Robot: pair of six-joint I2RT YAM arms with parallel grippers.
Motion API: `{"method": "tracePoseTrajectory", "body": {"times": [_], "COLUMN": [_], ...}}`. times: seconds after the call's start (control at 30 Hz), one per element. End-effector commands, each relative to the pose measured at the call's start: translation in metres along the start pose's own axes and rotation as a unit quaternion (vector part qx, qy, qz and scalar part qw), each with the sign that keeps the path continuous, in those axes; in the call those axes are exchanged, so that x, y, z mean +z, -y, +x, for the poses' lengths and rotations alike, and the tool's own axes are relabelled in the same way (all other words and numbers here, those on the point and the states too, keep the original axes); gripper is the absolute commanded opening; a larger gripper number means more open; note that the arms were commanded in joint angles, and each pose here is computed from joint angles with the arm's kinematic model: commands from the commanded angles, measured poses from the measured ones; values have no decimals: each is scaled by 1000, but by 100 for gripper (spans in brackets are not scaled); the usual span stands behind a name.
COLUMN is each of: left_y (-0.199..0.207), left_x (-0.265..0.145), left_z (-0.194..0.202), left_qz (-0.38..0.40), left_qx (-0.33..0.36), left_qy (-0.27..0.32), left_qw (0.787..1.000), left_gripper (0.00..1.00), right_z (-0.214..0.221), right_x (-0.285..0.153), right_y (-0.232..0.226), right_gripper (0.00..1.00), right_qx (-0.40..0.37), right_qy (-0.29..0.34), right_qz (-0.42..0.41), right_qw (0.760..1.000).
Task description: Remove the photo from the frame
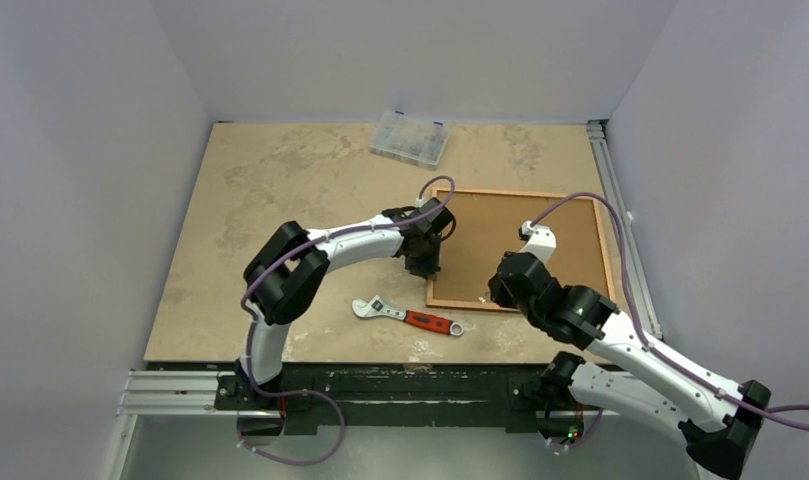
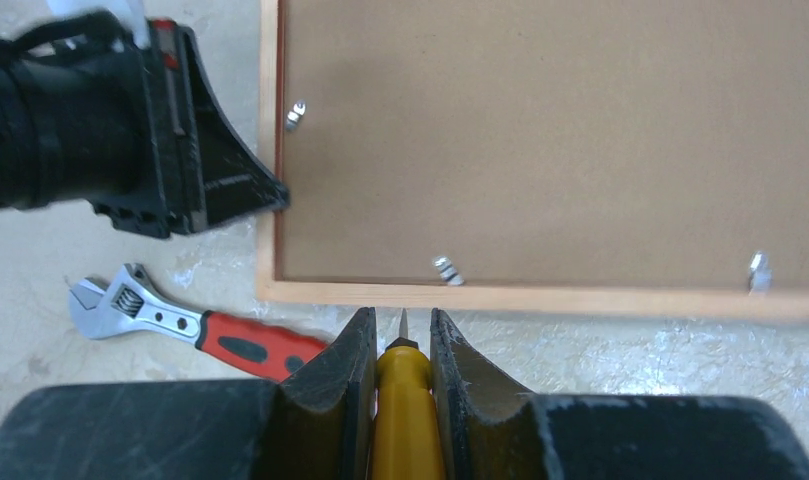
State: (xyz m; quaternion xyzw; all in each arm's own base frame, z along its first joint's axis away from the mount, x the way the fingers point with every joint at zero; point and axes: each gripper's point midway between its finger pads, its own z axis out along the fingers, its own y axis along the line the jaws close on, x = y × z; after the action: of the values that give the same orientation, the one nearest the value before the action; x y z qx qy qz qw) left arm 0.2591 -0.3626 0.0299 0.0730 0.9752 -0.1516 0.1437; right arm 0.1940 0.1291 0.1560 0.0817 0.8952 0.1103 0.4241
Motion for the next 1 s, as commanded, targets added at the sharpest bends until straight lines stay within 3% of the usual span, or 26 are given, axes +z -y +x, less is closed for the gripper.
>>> {"method": "tracePoseTrajectory", "body": {"times": [0.0,0.2,0.47,0.77,0.87,0.97], "left_y": [-38,-67,-40,-32,-41,-41], "left_x": [1,-9,-14,-1,-15,-44], "left_z": [-6,-30,-88,-131,-151,-153], "left_qz": [-26,-12,19,38,2,13], "left_qx": [86,87,143,208,173,115], "left_qy": [-24,-25,15,16,33,33], "left_qw": [996,996,989,977,984,993], "left_gripper": [0,0,0,1,23,35], "right_z": [4,13,12,6,5,5], "right_x": [9,16,22,17,16,17], "right_y": [-4,-9,-17,-16,-19,-21], "right_gripper": [0,0,0,0,0,0], "right_qx": [-4,-13,-18,-26,-20,-17], "right_qy": [-2,-17,-19,-24,-21,-22], "right_qz": [-1,-8,-14,2,-7,-12], "right_qw": [1000,1000,1000,999,1000,1000]}}
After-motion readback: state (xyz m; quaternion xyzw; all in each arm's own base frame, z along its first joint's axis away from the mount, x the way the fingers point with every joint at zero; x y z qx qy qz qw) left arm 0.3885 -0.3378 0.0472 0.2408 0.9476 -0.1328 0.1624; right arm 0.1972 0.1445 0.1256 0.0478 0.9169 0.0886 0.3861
